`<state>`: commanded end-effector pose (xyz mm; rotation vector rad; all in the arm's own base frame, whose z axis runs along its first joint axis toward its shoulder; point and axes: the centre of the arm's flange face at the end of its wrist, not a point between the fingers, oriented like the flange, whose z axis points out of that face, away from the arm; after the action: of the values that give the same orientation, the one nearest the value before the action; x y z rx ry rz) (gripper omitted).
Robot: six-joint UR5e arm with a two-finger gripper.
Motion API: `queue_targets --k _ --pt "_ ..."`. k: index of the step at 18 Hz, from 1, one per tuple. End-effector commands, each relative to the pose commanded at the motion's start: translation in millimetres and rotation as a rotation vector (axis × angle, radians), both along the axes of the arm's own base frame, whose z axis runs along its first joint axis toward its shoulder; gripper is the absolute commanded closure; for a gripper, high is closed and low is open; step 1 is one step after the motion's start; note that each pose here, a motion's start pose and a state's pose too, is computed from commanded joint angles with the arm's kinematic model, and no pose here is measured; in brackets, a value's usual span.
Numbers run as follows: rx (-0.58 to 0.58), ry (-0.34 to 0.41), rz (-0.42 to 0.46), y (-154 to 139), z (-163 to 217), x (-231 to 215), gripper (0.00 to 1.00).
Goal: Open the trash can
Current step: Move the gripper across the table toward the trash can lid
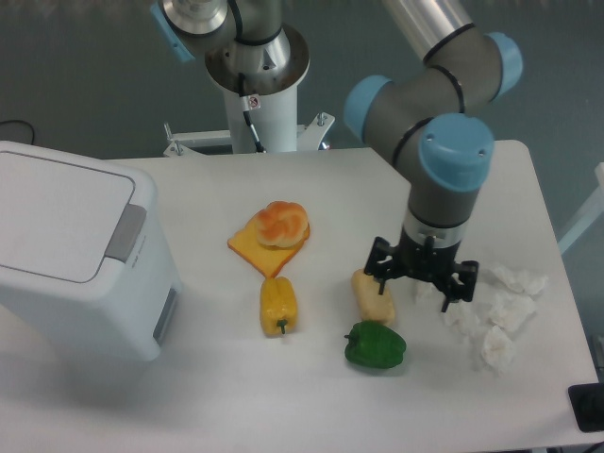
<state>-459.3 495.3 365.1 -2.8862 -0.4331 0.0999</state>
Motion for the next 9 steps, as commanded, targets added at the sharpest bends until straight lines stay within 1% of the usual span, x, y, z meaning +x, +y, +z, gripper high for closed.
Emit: queue_targets --k 1,4,5,7,8,9 --pt "0.008 0.001 0.018 6 5 9 0.00" --pt "0.029 0.008 0.014 18 20 30 0.00" --pt "0.038 0.009 0.025 22 26 38 0.00" --pt "0.068 -0.011 0.086 32 35 54 0.00" --pt "0.086 -0.018 0.117 32 42 58 0.00" --pt "0.104 -0.020 0.129 33 51 64 0.00"
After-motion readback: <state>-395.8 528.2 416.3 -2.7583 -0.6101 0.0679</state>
